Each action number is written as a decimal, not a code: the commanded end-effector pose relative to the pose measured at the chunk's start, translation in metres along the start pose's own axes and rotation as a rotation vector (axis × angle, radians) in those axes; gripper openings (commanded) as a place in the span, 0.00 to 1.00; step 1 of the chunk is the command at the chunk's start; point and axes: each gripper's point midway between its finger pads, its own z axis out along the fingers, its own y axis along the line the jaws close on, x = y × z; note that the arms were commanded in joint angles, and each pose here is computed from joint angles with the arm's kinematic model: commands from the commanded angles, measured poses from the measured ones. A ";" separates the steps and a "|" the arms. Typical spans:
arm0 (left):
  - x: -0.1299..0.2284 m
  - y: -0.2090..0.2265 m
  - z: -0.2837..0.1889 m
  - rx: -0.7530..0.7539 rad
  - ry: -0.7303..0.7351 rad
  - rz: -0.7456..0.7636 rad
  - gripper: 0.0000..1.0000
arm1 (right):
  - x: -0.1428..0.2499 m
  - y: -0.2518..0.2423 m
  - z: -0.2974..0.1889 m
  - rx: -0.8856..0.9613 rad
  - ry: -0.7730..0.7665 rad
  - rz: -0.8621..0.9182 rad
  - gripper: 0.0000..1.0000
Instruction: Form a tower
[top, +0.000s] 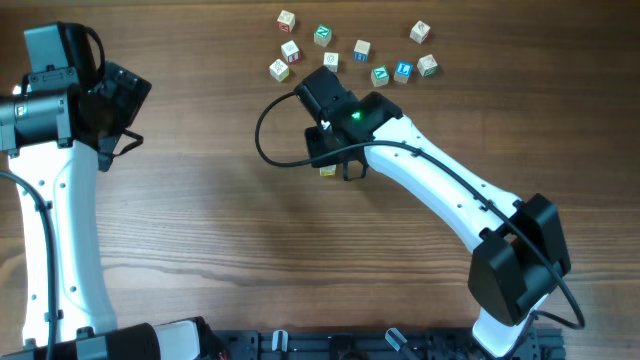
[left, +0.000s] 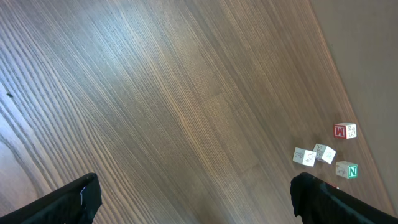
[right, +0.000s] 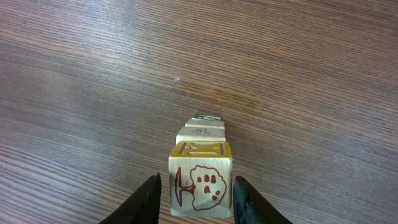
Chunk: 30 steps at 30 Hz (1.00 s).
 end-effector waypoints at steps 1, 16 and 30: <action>-0.004 0.000 -0.006 0.010 -0.019 -0.012 1.00 | -0.005 -0.005 -0.007 0.014 -0.026 0.008 0.42; -0.004 0.000 -0.006 0.010 -0.020 -0.012 1.00 | -0.003 -0.006 -0.003 0.020 -0.025 -0.003 0.43; -0.004 0.000 -0.006 0.010 -0.020 -0.012 1.00 | -0.002 -0.006 0.001 0.024 -0.021 -0.003 0.43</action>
